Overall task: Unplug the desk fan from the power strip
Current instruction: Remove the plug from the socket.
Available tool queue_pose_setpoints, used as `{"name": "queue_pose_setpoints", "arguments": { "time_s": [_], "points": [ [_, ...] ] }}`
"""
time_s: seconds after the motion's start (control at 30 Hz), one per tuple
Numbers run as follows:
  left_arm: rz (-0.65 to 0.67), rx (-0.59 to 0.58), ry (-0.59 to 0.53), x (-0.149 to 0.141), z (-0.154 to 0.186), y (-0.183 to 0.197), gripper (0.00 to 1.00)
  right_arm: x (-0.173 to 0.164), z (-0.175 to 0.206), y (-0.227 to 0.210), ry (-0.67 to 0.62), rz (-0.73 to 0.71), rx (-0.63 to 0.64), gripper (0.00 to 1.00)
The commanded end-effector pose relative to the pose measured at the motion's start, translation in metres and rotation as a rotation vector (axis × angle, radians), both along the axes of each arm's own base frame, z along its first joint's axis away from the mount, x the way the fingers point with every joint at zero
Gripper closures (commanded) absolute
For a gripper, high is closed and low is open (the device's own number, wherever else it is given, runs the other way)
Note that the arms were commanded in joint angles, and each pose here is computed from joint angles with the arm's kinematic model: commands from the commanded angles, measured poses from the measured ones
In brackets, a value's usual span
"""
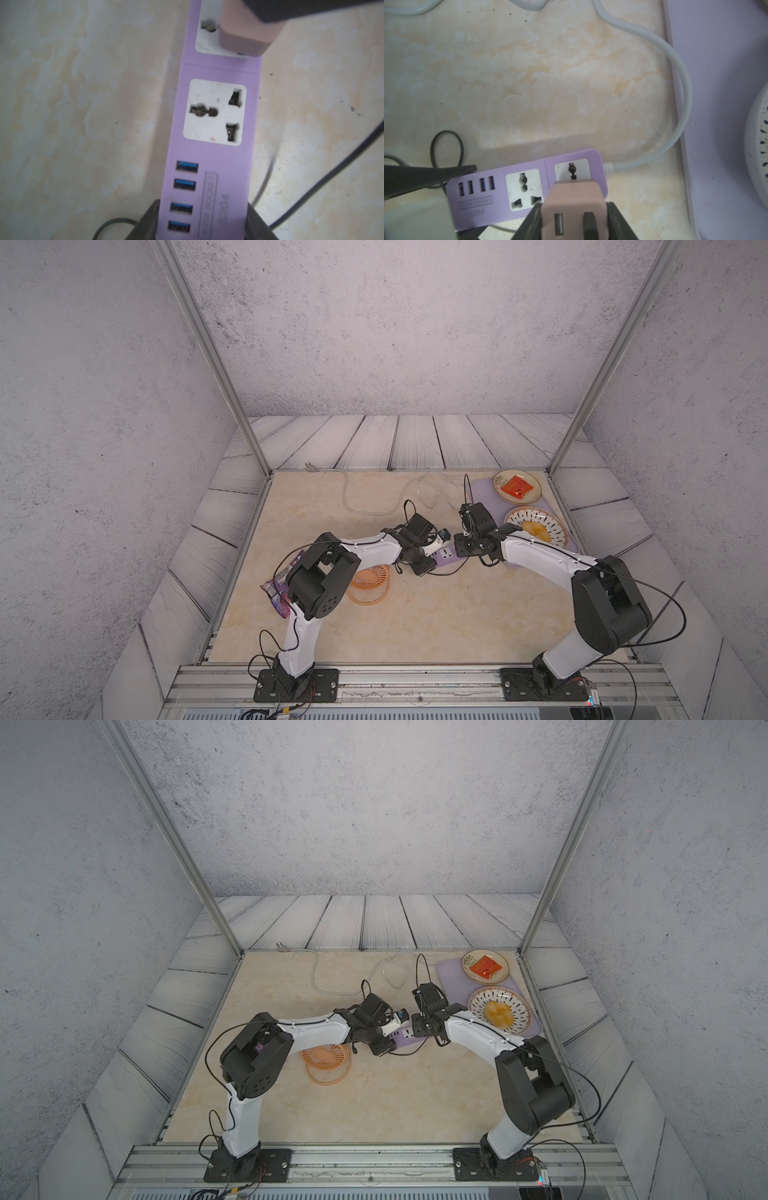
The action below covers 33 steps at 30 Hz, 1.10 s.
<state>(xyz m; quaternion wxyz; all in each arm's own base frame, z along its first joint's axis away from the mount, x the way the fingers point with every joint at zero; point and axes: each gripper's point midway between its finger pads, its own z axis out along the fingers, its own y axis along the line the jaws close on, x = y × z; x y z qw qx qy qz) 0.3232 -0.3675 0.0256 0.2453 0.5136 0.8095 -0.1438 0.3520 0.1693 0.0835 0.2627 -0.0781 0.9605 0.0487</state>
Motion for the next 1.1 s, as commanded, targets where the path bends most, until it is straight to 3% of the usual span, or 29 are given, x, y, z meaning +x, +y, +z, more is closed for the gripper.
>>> {"name": "queue_pose_setpoints", "arguments": {
  "time_s": [0.0, 0.27, 0.6, 0.73, 1.07],
  "points": [
    [0.057, -0.012, 0.01, 0.006, -0.01, -0.001, 1.0, -0.015, 0.011, 0.031, 0.024, 0.064, 0.115, 0.92],
    [0.056, -0.012, 0.006, 0.005, -0.008, 0.0, 1.0, -0.001, 0.014, 0.012, 0.05, -0.015, 0.224, 0.92],
    [0.054, -0.015, 0.009, 0.006, -0.01, -0.002, 1.0, -0.008, 0.013, 0.026, 0.031, 0.049, 0.132, 0.92],
    [0.057, -0.011, 0.008, 0.007, -0.01, -0.002, 1.0, -0.014, 0.018, 0.044, 0.004, 0.093, 0.192, 0.92],
    [0.055, -0.006, 0.01, 0.005, -0.012, -0.001, 1.0, -0.007, 0.021, 0.021, 0.032, -0.008, 0.205, 0.92]
  ]
}}
